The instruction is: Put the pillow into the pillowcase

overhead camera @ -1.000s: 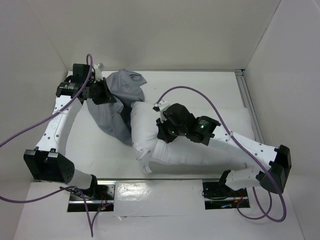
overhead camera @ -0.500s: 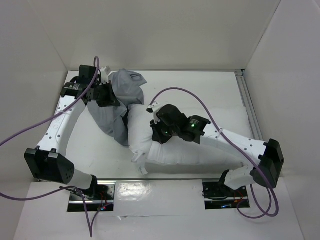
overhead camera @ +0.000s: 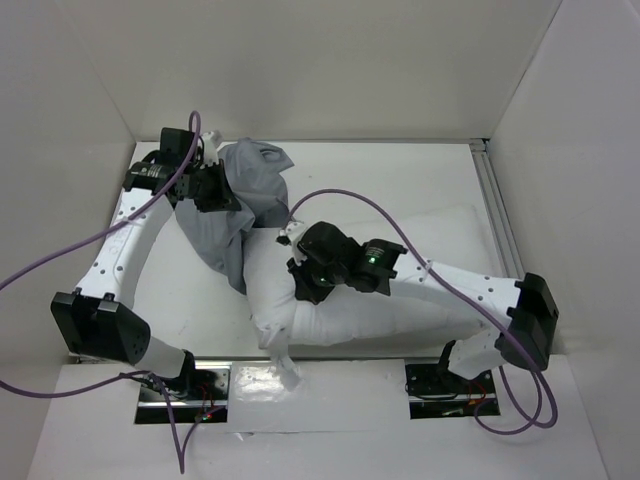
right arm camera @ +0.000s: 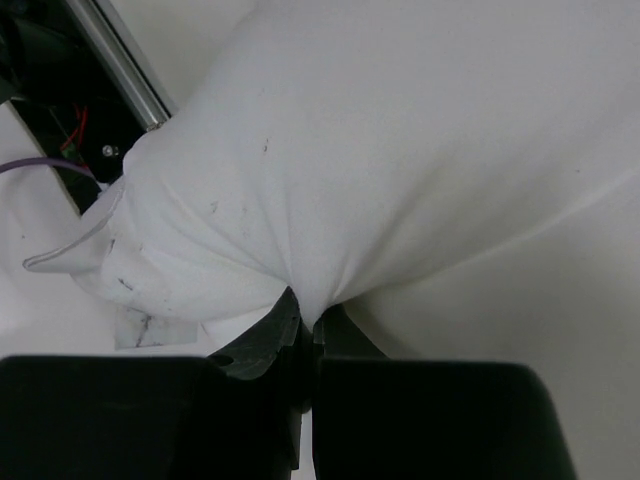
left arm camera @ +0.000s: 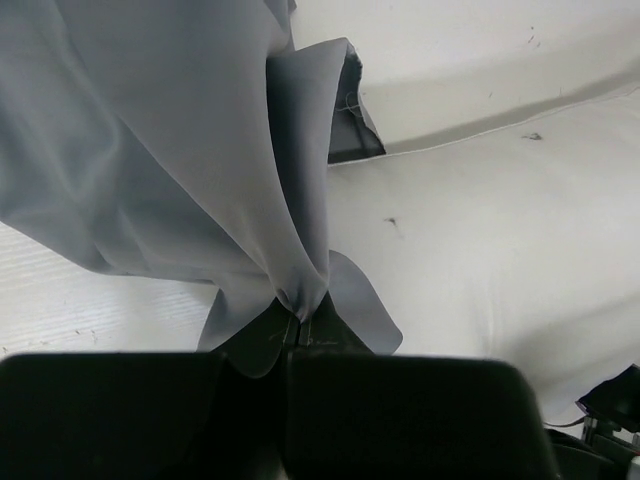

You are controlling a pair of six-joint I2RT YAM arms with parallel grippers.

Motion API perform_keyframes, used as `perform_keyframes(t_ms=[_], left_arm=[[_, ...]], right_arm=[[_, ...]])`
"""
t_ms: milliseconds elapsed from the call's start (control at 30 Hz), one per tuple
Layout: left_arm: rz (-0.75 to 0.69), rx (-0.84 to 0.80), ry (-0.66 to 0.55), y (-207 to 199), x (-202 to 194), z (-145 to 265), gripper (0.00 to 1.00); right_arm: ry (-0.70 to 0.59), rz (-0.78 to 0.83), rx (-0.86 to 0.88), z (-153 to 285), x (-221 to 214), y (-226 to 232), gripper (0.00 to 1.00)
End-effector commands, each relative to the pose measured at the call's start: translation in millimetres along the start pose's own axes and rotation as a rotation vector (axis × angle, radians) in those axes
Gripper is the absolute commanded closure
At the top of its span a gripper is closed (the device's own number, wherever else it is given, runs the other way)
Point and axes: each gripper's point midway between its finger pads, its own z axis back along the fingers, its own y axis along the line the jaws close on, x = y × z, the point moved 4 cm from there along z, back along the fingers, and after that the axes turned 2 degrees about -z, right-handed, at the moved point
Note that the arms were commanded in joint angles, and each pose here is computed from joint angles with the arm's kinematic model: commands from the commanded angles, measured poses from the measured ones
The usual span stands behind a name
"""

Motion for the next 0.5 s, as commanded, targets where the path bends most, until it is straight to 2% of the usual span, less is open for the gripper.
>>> perform_keyframes(t_ms=[0,100,200,467], left_arm=[[-0.016,-0.034,-0.038,-11.4,8.0,10.3,1.0],[-0.032,-0.047,-0.035,-18.9,2.9,16.8,1.0],[-0.033,-0.029,-0.044,-17.8,-6.4,31.6,1.0],[-0.028,-0.023,-0.003,-17.3,-36.2,52.4,1.0]], right_arm=[[-0.106,0.078,0.014,-11.7,38.8,10.4,1.0],[-0.177,0.122,-0.086,-17.6,75.3,3.6,1.0],[-0.181,0.092,-0.181,-26.3,91.7,-18.5,1.0],[-0.288,-0.168,-0.328,-17.3,121.8,-61.3,1.0]])
